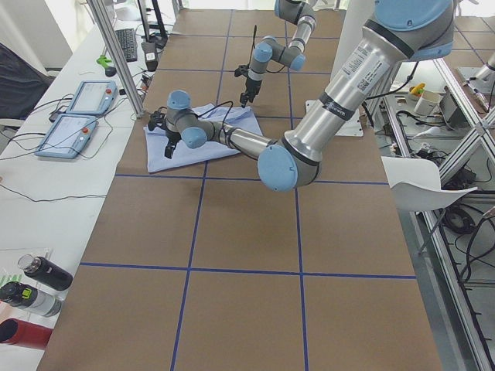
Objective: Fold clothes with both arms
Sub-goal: 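Move the right gripper to the shirt side nearest it and grasp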
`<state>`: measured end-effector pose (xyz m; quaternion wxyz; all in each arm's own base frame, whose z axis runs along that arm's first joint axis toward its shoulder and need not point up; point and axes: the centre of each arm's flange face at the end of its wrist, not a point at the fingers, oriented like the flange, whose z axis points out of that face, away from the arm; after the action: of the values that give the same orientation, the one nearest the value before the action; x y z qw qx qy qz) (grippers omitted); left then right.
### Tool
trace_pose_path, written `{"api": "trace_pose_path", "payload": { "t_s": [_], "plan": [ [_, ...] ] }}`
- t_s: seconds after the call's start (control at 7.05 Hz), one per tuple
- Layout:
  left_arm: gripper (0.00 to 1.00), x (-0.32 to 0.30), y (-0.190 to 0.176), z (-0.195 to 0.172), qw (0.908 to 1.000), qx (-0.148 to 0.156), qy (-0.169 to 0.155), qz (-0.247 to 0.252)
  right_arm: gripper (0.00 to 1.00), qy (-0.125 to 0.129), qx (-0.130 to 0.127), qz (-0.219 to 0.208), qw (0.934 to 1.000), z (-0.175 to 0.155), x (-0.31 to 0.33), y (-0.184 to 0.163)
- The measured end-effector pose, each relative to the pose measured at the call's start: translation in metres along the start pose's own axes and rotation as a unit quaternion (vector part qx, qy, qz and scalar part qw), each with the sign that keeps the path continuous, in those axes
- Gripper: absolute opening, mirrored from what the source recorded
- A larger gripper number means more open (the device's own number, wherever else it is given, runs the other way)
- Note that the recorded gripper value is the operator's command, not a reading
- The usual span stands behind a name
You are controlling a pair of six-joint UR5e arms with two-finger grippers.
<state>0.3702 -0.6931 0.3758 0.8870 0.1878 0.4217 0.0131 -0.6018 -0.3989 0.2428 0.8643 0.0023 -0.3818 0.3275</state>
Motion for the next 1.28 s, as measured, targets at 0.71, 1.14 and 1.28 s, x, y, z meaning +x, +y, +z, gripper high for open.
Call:
{"api": "trace_pose_path", "payload": {
  "t_s": [0.71,1.14,1.28],
  "plan": [
    [1.0,-0.0016,0.0008,0.0004,1.0,0.0,-0.001,0.004,0.49,0.005,0.004,-0.008,0.9999,0.0061,0.0024,0.0126],
    [1.0,-0.0019,0.0004,-0.0002,1.0,0.0,-0.001,0.005,0.42,0.006,0.012,-0.018,0.9997,0.0089,0.0034,0.0117],
    [1.0,-0.0023,0.0006,-0.0001,1.0,0.0,-0.001,0.005,0.28,0.007,0.018,-0.025,0.9995,0.0108,0.0035,0.0108]
  ]
}}
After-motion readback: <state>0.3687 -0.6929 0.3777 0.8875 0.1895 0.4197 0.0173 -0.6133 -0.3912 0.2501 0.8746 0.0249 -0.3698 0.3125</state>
